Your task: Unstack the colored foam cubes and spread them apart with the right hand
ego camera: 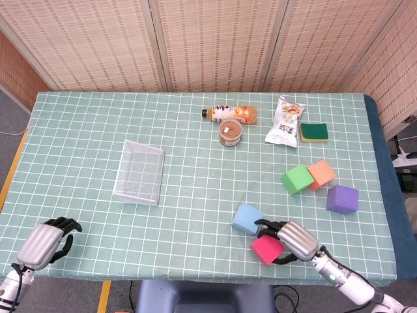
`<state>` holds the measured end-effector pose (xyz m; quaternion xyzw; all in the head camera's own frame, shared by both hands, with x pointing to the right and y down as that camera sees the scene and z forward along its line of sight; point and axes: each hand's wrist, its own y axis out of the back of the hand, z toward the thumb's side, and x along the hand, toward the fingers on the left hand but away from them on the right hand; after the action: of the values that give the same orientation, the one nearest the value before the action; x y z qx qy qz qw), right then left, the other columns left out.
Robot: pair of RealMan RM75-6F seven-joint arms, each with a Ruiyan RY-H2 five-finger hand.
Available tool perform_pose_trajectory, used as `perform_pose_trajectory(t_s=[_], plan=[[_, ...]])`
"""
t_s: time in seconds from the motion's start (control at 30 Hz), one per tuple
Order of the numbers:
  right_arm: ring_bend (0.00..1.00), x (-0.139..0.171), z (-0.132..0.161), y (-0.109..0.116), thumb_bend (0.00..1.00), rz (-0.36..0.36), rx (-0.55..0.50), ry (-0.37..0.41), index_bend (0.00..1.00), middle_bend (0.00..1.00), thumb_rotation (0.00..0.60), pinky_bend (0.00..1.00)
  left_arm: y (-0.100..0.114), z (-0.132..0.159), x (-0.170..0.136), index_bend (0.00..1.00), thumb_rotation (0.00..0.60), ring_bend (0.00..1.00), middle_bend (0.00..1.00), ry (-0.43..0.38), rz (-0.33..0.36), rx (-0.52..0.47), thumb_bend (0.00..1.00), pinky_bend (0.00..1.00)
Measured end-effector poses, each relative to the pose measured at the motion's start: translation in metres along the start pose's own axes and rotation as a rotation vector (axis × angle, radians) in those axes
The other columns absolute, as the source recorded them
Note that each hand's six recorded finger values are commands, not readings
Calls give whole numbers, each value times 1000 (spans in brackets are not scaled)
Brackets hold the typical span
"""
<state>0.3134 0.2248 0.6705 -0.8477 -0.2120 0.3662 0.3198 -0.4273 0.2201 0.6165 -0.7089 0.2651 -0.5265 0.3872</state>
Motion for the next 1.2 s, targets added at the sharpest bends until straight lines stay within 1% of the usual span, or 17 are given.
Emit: perform_pose_trajectory(t_s=[0.1, 0.2, 0.3, 0.43, 0.47, 0.57, 0.6, 0.67, 0.77, 0.9, 0.93, 0.97, 1.03, 1.1, 1.13, 1.17, 1.2], plan=[[431, 3, -5, 5, 71, -44, 12, -24, 629, 521, 600, 564, 0, 0, 0, 433, 600, 350, 406, 0, -2, 1, 680, 483], [432, 7, -11, 9, 72, -65, 30, -58, 629, 524, 600, 567, 0, 1, 0, 433, 600, 350, 406, 0, 0, 0, 680, 483], [432, 12, -19, 15, 71, -84, 64, -120, 629, 532, 600, 573, 0, 0, 0, 433, 600, 350, 406, 1, 1, -2, 679, 483], [426, 18, -35, 26, 71, -99, 108, -256, 620, 534, 600, 580, -1, 1, 0, 433, 600, 350, 406, -1, -4, 0, 679, 483], [423, 20, -41, 28, 71, -94, 110, -303, 613, 534, 600, 581, -1, 1, 1, 433, 600, 350, 406, -2, -4, 1, 679, 483], [421, 24, -54, 35, 71, -77, 108, -409, 607, 534, 600, 583, -2, 2, 1, 433, 600, 350, 406, -4, -5, 3, 679, 483], [421, 25, -56, 37, 71, -74, 113, -431, 607, 535, 600, 583, -2, 2, 1, 433, 600, 350, 406, -2, -5, 2, 679, 483], [421, 28, -59, 41, 71, -76, 127, -460, 607, 534, 600, 585, -2, 1, 1, 433, 600, 350, 406, 1, -6, 2, 679, 483], [421, 36, -57, 45, 71, -87, 127, -477, 607, 534, 600, 591, -2, 0, 1, 433, 600, 350, 406, 3, -6, 0, 679, 483], [405, 50, -54, 49, 71, -69, 141, -498, 594, 534, 600, 594, 0, 1, 0, 433, 600, 350, 406, 0, 2, -2, 679, 483], [380, 54, -54, 50, 71, -60, 148, -504, 574, 533, 600, 593, 0, 1, 0, 433, 600, 350, 406, 0, 2, -2, 678, 483], [341, 59, -53, 50, 71, -43, 155, -512, 526, 506, 600, 588, 0, 1, 0, 433, 600, 350, 406, 1, 2, -2, 678, 483], [268, 66, -53, 51, 71, -12, 163, -521, 425, 416, 600, 555, 0, 0, 0, 433, 600, 350, 406, 3, 1, -2, 678, 484], [160, 74, -52, 50, 71, 28, 167, -529, 284, 269, 600, 487, -1, 0, 0, 433, 600, 350, 406, 3, -2, -1, 678, 484], [124, 77, -53, 50, 70, 42, 170, -532, 239, 225, 600, 462, -1, 0, 1, 433, 600, 349, 406, 3, -3, -1, 678, 483], [65, 80, -53, 51, 67, 57, 174, -533, 160, 150, 600, 415, -1, 0, 1, 433, 600, 349, 406, 3, -4, 0, 678, 483], [39, 82, -52, 51, 64, 62, 175, -532, 117, 111, 600, 386, -2, 0, 1, 433, 600, 349, 406, 4, -6, 1, 678, 483]])
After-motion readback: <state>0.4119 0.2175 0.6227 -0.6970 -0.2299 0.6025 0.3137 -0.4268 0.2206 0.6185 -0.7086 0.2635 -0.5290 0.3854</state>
